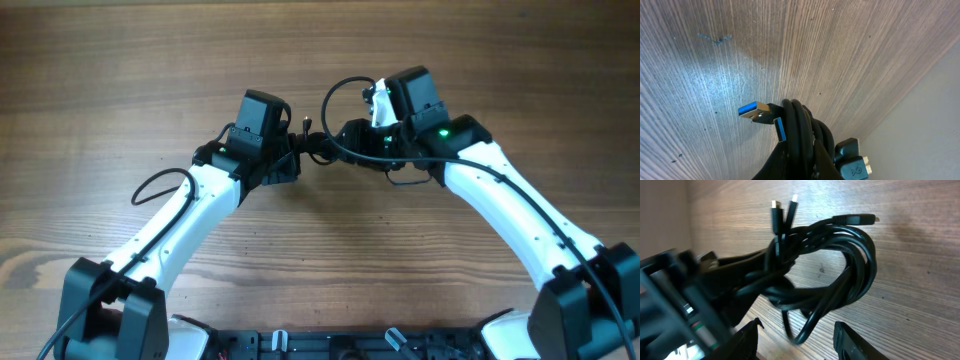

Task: Untangle cables

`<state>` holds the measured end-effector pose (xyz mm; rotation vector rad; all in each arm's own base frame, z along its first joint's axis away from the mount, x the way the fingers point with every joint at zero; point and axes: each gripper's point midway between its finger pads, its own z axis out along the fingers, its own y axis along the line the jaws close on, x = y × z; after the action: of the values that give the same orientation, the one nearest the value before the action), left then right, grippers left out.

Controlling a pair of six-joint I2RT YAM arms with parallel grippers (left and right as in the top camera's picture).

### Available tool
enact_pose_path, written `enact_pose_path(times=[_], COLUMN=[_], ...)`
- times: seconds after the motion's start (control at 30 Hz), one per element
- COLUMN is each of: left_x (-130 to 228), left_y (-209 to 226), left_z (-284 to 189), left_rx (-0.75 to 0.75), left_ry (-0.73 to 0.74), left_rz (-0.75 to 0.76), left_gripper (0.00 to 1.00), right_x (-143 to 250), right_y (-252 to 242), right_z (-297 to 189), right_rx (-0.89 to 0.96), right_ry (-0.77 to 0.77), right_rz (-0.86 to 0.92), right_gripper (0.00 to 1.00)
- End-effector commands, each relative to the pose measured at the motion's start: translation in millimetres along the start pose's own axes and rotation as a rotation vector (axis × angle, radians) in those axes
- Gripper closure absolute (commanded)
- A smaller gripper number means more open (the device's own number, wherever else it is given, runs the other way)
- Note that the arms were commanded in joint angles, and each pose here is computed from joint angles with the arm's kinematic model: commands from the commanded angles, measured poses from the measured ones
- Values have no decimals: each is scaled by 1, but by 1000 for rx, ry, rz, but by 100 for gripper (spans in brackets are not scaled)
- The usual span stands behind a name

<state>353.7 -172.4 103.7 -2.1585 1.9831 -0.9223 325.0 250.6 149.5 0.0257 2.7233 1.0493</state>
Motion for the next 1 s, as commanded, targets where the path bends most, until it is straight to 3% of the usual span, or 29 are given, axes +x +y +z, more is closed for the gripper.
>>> enact_pose_path(times=[0.0,0.07,0.37,0.53,0.7,0.83,0.97], left_x=[6,6,5,-10,-46,-60,-66], left_y=[-3,-3,-2,3,11,9,10], left_z=[-3,-3,-3,-3,-9,-11,-13], left_rx=[2,2,-2,-6,-17,-22,-30], left_ry=[31,31,28,-51,-214,-239,-252], left_rz=[-157,-157,-158,-164,-185,-218,-231], left_gripper=[96,96,96,96,96,96,96], right_x=[5,5,0,4,23,33,14], right_y=[-11,-12,-12,-7,0,-41,-55], right_z=[19,26,32,29,0,-23,-40], right_rx=[37,35,27,-2,-126,-27,-68], right_ry=[31,36,26,48,149,222,169], right_rz=[38,36,27,-37,-240,-185,-119], right_gripper=[50,55,96,96,96,96,96])
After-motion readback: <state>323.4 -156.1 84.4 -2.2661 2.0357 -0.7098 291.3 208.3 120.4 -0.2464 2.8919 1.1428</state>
